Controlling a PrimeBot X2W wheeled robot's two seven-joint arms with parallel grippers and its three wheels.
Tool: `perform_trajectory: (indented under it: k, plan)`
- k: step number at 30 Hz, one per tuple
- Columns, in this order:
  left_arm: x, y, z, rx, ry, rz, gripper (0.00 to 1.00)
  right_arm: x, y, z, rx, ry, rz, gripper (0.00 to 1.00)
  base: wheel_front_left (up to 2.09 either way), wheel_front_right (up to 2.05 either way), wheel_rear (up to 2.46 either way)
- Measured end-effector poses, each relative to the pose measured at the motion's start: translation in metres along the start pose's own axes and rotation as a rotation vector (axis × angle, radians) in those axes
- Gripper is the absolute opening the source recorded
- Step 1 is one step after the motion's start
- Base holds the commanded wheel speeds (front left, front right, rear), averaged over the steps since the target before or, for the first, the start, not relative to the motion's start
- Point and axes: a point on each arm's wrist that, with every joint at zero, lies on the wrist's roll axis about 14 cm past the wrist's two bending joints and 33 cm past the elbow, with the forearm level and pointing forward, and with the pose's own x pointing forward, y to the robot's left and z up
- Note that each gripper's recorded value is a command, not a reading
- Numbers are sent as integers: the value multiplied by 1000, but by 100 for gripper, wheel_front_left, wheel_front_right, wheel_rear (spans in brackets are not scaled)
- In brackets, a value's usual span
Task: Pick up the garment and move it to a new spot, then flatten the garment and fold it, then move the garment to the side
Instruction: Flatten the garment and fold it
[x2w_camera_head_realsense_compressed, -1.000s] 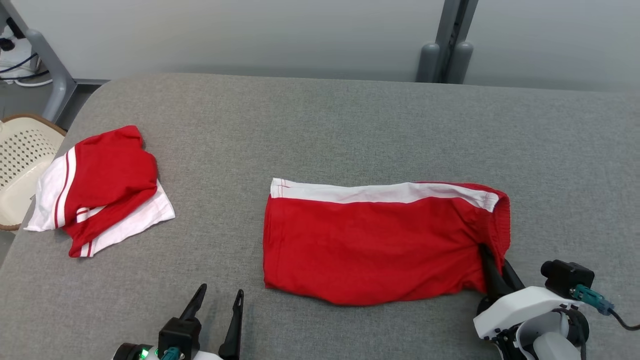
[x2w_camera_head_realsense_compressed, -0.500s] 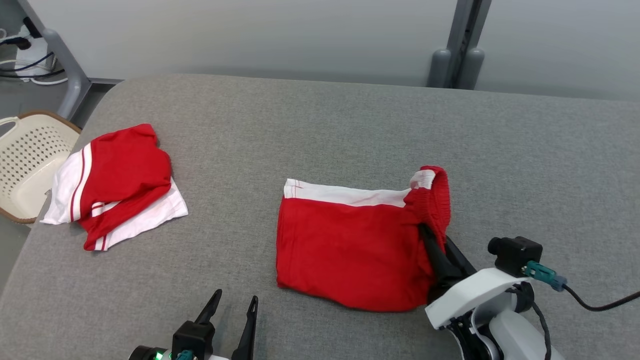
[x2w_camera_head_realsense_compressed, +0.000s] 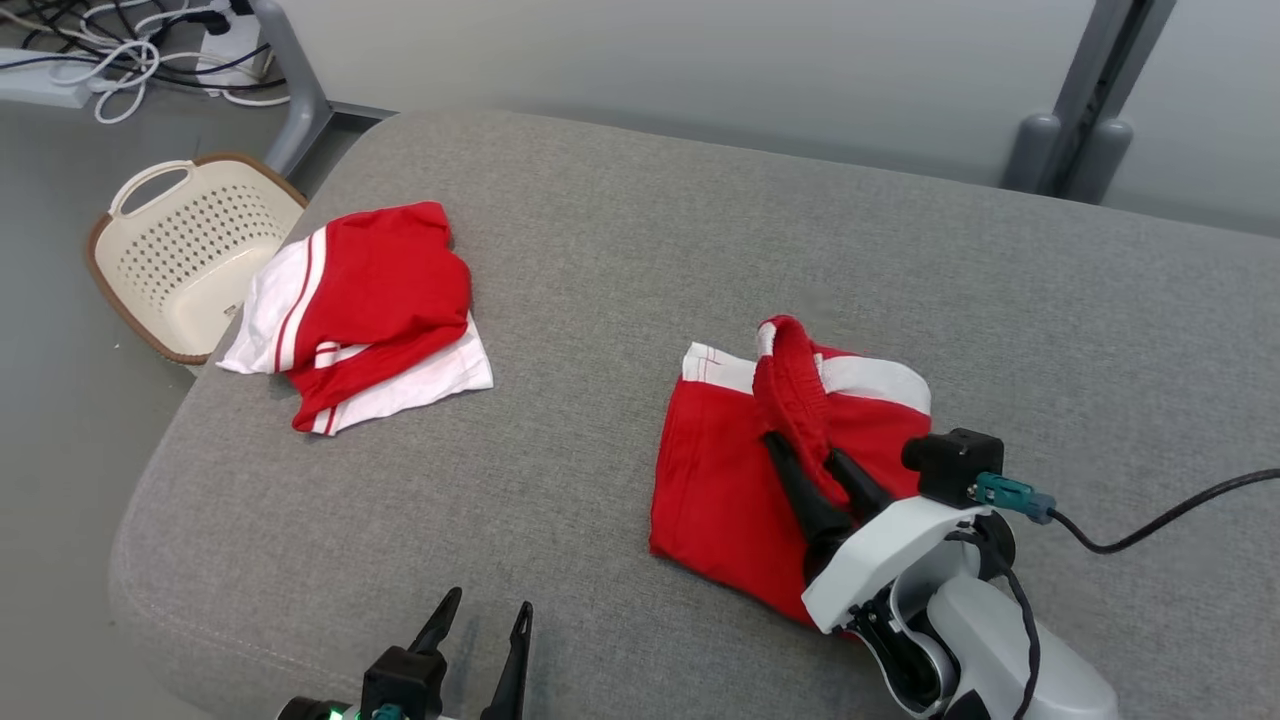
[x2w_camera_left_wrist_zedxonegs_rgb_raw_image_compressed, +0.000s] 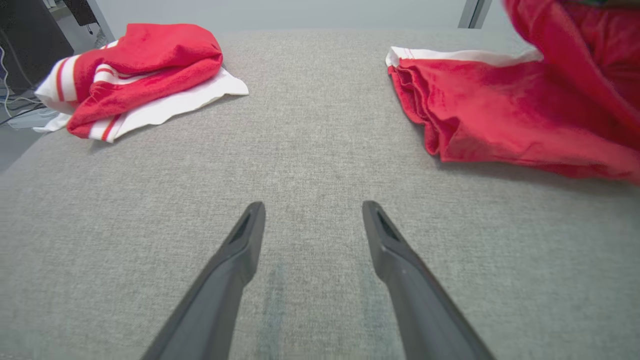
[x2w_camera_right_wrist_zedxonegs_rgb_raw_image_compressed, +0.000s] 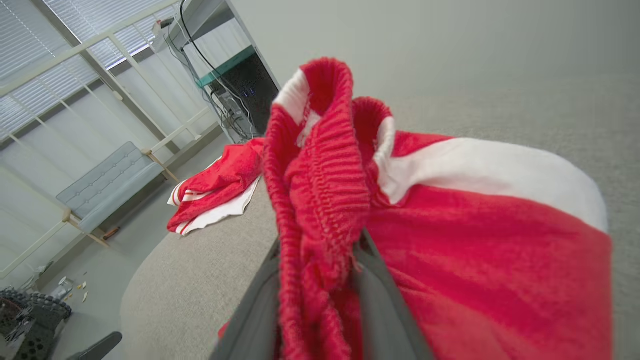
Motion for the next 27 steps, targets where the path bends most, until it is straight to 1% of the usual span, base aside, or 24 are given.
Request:
perform_trajectory:
  k: [3, 5, 11, 14, 17, 21, 23, 25, 27]
  plan:
    - [-3, 5, -1, -7, 4, 25, 100, 7, 4, -7, -6, 30, 19, 100, 0, 0, 0]
    - [-3, 7, -2, -10, 7, 33, 100, 11, 5, -5, -10, 29, 25, 100, 0, 0, 0]
    - [5, 5, 5, -4, -12, 30, 100, 12, -4, 22, -11, -54, 3, 100, 0, 0, 0]
    - [12, 2, 15, 1, -38, 19, 100, 4, -23, 37, -35, -107, -56, 100, 0, 0, 0]
    - [19, -2, 24, 12, -64, 7, 100, -13, -50, 50, -77, -154, -145, 100, 0, 0, 0]
    - [28, -7, 36, 25, -98, -11, 100, -43, -81, 63, -142, -207, -254, 100, 0, 0, 0]
    - [31, -11, 42, 32, -113, -24, 100, -60, -94, 69, -148, -234, -311, 100, 0, 0, 0]
    - [35, -14, 46, 32, -126, -32, 100, -78, -106, 77, -188, -262, -362, 100, 0, 0, 0]
    - [39, -15, 51, 33, -140, -31, 100, -96, -117, 79, -202, -275, -414, 100, 0, 0, 0]
